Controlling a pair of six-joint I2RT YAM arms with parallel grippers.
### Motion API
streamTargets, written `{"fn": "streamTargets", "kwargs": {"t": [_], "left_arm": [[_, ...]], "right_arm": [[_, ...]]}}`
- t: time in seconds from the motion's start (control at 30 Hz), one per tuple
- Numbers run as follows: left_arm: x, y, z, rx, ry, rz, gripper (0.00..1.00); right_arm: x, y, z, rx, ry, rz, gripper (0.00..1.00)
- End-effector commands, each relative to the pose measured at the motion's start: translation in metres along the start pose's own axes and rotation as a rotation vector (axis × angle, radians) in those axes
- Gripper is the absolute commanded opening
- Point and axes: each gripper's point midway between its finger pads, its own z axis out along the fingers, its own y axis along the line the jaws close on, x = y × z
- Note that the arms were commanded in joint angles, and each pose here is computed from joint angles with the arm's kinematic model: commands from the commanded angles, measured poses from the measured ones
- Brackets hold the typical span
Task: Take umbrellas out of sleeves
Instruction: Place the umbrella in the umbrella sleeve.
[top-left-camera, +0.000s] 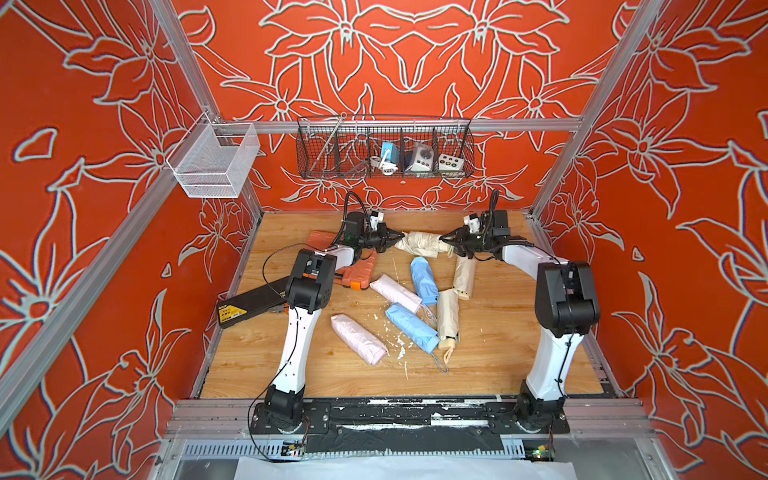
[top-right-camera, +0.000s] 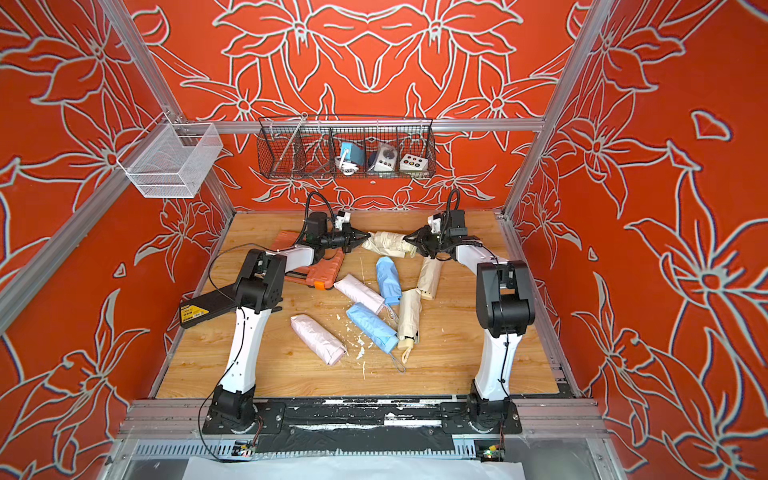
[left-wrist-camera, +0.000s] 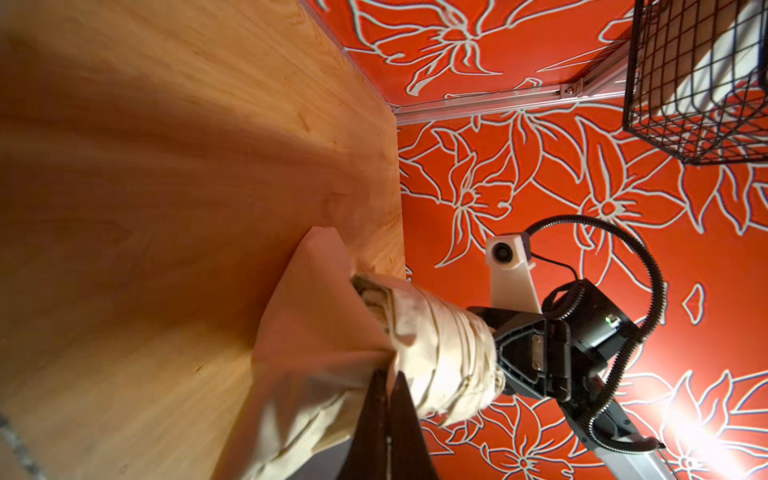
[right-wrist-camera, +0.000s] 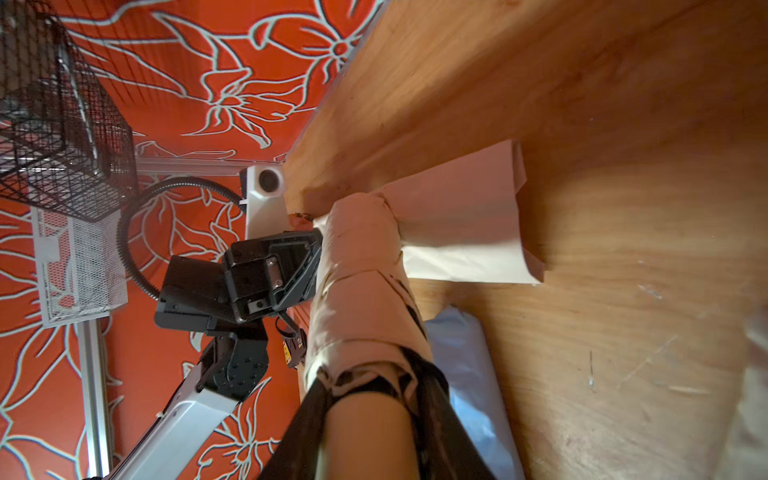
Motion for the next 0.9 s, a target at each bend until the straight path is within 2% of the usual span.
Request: {"fn": "streamTargets", "kwargs": {"t": [0.0,0.33,0.37,0.43,0.63,0.7,0.87], "left_arm": [[0.002,0.040,0.000,-0.075,0.006,-0.050,0.00],[0.003,0.066,-0.002,-0.132,0.004,-0.092,0.00],[0.001,0.067,-0.003,-0.136,-0.001,-0.097,0.02],[-0.002,0.068,-0.005,-0.141,-0.011,-0.102,0.18],[-0.011,0.064,-0.018,-0.147,-0.031,-0.099,0.44],[-0.014,0.060,-0.023,-0.151,-0.037,-0.090,0.51],[-0.020,0.037,-0.037,-0.138,-0.055,-0.068,0.61]], "right_arm": [[-0.025,0.039,0.002,-0.134,-0.051,-0.087,0.00],[-0.028,0.005,0.024,-0.074,-0.020,-0.043,0.00],[-0.027,0.000,0.026,-0.065,-0.015,-0.041,0.00],[-0.025,-0.007,0.028,-0.045,-0.006,-0.041,0.00],[-0.017,-0.029,0.035,0.012,0.030,-0.035,0.00],[-0.015,-0.035,0.035,0.032,0.043,-0.033,0.06],[-0.011,-0.043,0.034,0.079,0.053,-0.037,0.27]]}}
